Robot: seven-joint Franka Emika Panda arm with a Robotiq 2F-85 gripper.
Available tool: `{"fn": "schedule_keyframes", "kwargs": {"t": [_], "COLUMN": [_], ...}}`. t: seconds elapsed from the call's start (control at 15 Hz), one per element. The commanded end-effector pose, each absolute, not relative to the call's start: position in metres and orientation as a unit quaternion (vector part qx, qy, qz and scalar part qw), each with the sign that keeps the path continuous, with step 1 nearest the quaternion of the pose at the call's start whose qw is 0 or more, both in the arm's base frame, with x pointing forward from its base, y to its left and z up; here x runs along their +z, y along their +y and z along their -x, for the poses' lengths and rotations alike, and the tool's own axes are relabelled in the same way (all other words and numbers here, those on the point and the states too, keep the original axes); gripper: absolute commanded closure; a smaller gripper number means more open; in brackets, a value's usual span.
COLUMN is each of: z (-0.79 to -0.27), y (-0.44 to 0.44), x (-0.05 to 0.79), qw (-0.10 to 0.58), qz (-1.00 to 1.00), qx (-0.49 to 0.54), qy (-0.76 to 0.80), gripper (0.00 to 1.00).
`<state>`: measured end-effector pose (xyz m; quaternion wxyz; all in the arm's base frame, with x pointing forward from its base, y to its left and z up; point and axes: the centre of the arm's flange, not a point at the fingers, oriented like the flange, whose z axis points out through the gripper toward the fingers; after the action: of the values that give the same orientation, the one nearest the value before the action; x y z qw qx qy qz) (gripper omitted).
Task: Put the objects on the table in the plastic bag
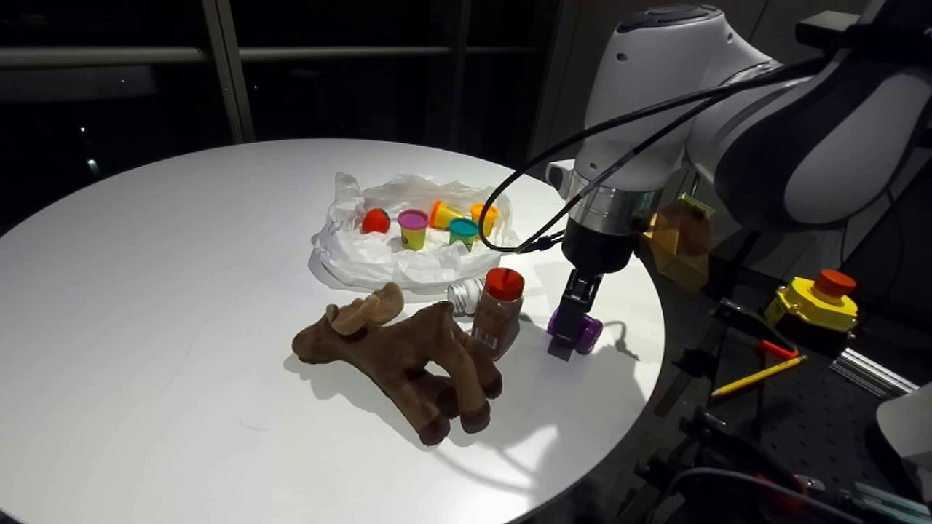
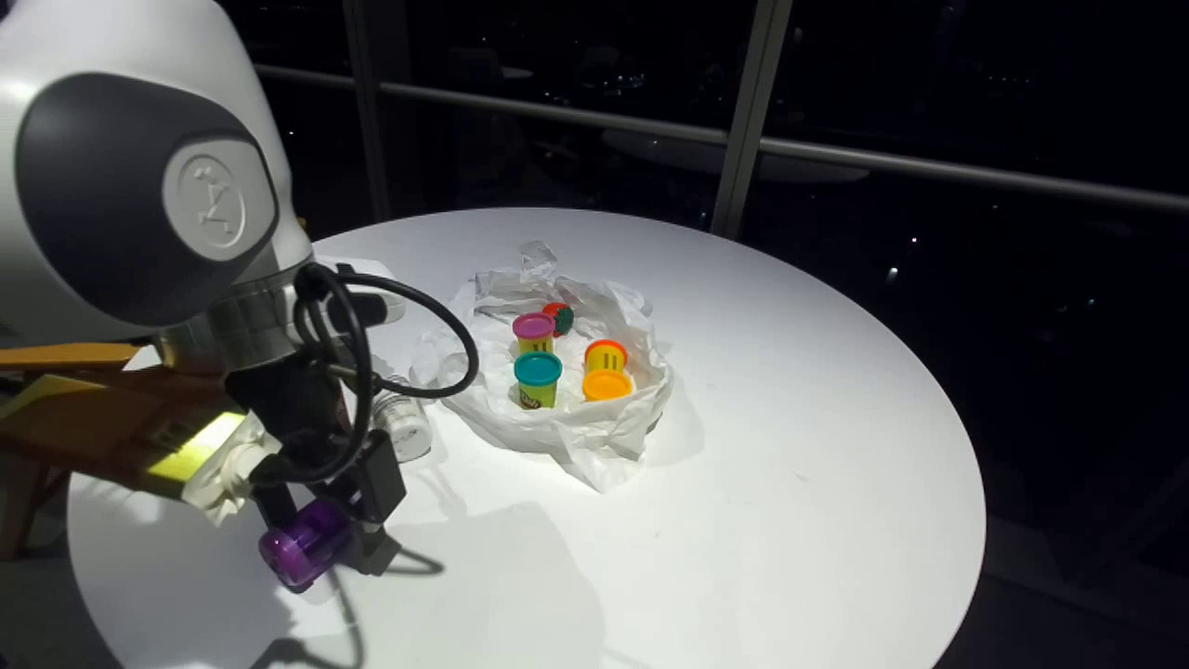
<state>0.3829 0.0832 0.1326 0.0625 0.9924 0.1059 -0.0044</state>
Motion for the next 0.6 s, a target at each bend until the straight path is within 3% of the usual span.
{"fn": "schedule_keyframes", "kwargs": {"t": [0.0,0.27,0.53], "z": [-0.393,-0.401,-0.444], "y": [0.079,0.073,0.082], "x": [0.129,0.140,0.177], "qw": [0.059,0.071,0.080], "qz": [-0.994,-0.994,-0.994], "qx": [0.008,-0.003,-0.011], "qy": [0.093,0.088,0.079], "gripper": [0.46,0.78,0.80]}}
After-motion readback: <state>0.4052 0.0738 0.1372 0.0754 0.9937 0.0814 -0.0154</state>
